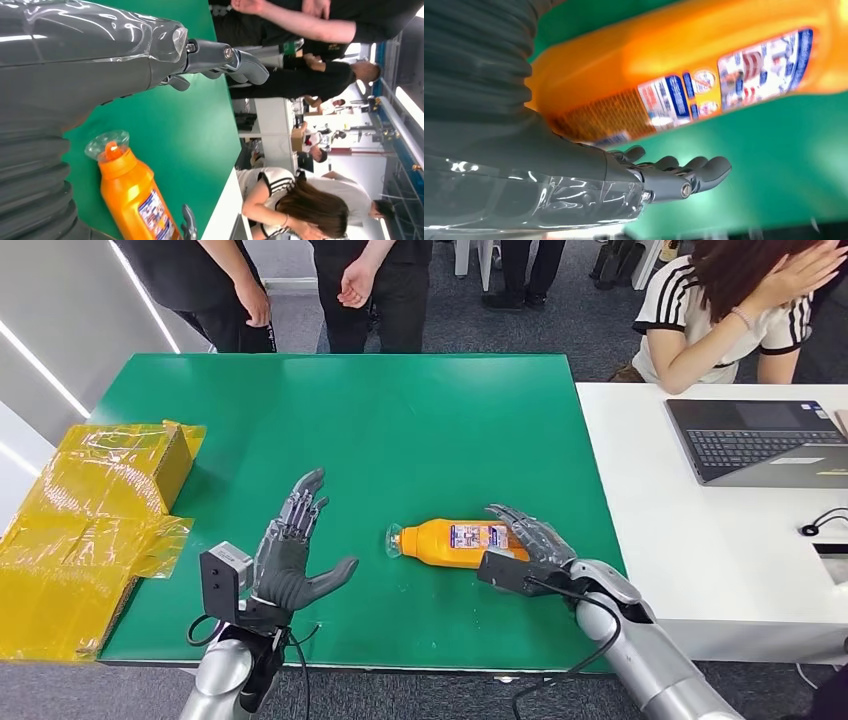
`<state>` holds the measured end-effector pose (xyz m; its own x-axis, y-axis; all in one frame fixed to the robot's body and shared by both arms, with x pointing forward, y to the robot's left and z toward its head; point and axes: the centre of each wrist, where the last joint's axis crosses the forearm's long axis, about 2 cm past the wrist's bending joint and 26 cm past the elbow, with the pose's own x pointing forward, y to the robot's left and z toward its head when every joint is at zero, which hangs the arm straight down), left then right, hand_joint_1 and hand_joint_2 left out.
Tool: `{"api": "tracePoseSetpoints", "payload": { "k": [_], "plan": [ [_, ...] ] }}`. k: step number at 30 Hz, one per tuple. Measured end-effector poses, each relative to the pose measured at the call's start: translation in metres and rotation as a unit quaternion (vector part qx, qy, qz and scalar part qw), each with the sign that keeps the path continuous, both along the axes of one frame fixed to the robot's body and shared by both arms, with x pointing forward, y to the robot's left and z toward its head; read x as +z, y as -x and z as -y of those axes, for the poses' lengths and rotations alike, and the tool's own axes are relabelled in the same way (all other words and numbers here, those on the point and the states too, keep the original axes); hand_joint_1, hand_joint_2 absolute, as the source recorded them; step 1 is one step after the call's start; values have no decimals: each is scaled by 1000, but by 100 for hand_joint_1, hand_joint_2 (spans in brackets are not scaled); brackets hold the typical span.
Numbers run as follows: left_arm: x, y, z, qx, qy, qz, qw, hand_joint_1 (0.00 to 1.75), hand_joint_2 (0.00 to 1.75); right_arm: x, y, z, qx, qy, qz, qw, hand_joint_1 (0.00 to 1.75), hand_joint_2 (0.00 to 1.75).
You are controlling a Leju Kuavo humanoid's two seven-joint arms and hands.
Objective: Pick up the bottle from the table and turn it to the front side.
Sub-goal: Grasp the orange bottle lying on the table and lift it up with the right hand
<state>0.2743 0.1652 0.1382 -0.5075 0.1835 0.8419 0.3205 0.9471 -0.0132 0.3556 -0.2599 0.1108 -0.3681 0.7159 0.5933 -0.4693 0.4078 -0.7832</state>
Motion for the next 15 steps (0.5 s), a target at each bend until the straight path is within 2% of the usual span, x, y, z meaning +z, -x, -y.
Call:
{"api": "tracePoseSetpoints", "payload": {
  "k": [5,10,15],
  "plan": [
    [-1,-2,4,-21,7,-9,1000,0,175,4,-19,12,16,11,-40,999,0,175],
    [1,-7,5,-35,15,-18,999,0,175,12,-35,18,40,109,-50,992,0,175],
    [1,-10,6,-44,18,-26,999,0,175,12,-41,32,50,185,-74,979,0,175]
  ]
}}
